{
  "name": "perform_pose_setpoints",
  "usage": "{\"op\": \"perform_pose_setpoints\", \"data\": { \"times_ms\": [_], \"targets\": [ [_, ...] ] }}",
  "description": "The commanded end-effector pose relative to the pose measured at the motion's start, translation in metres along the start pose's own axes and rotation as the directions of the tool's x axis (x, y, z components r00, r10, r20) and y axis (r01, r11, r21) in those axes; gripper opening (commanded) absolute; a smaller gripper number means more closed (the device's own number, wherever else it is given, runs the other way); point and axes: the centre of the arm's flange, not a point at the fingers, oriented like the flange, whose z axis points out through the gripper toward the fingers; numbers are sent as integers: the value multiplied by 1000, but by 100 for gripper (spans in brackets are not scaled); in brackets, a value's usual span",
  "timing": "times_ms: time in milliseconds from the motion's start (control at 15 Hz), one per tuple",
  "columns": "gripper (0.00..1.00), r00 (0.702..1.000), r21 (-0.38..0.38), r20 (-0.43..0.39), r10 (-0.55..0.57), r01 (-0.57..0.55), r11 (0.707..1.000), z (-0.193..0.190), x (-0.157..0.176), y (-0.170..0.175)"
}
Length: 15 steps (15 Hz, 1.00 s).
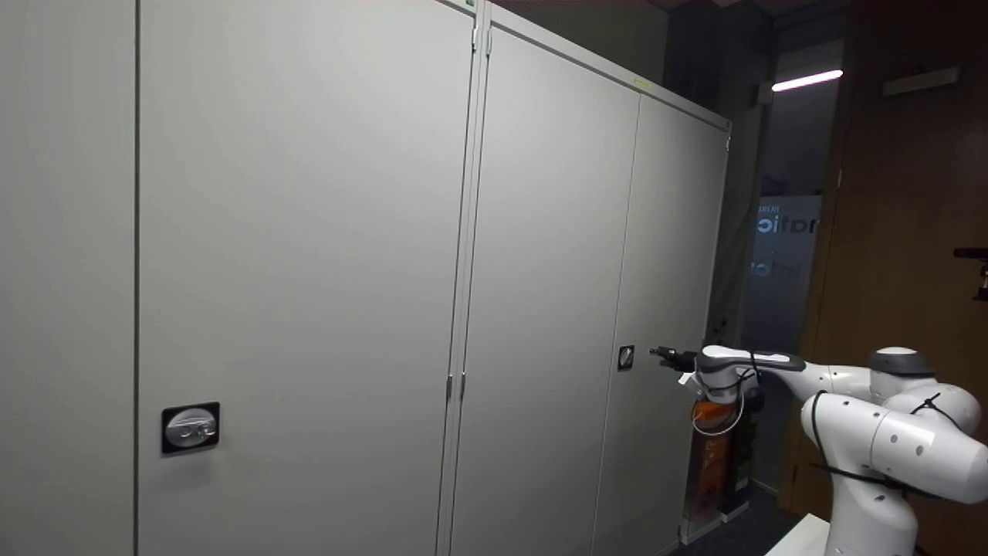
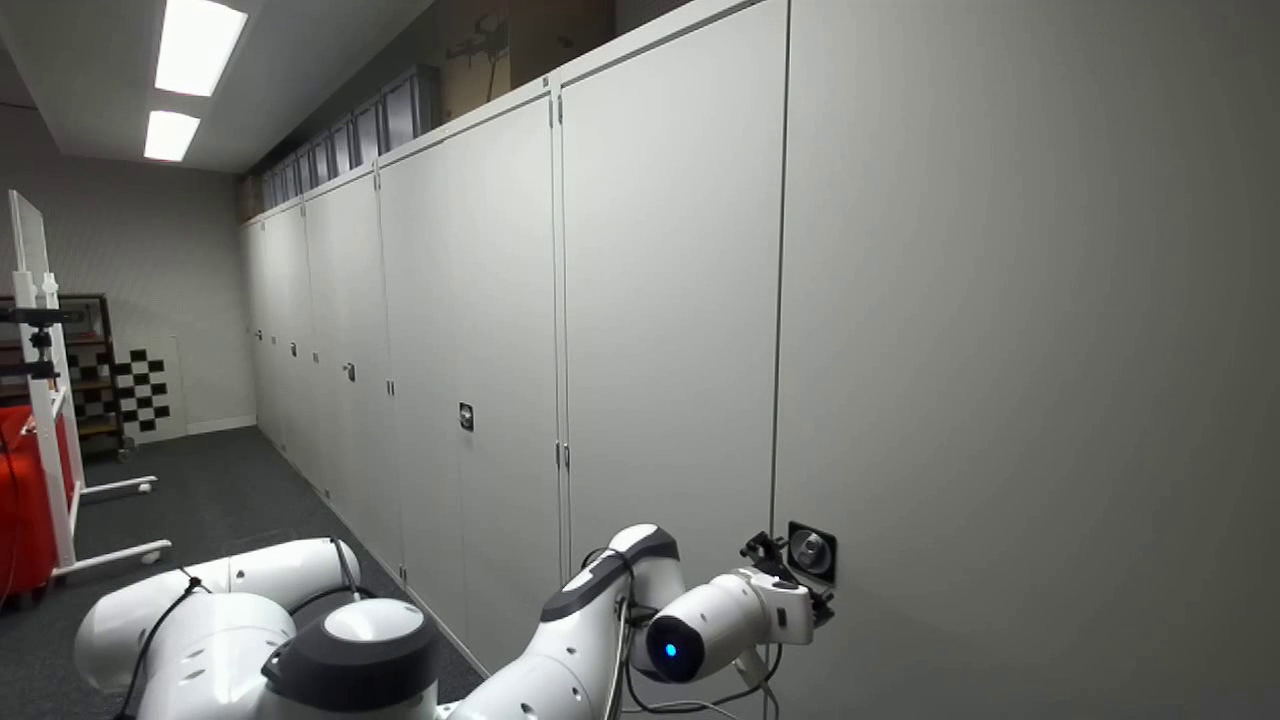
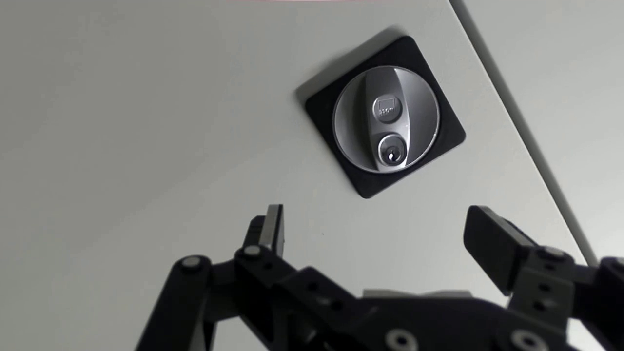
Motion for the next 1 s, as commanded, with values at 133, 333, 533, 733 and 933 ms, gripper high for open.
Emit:
{"op": "perform_pose_setpoints", "data": {
  "times_ms": [133,333,533,733,933],
  "targets": [
    [100,999,-8,-33,-23,23,1000,19,-36,-41],
    [100,999,-7,-25,-30,30,1000,25,-42,-45],
    [100,999,-4,-17,-37,37,999,29,-46,-49],
    [100,999,-12,-3,-36,36,999,34,-52,-50],
    [100,999,-20,6,-39,39,999,37,-57,-47]
  ]
}}
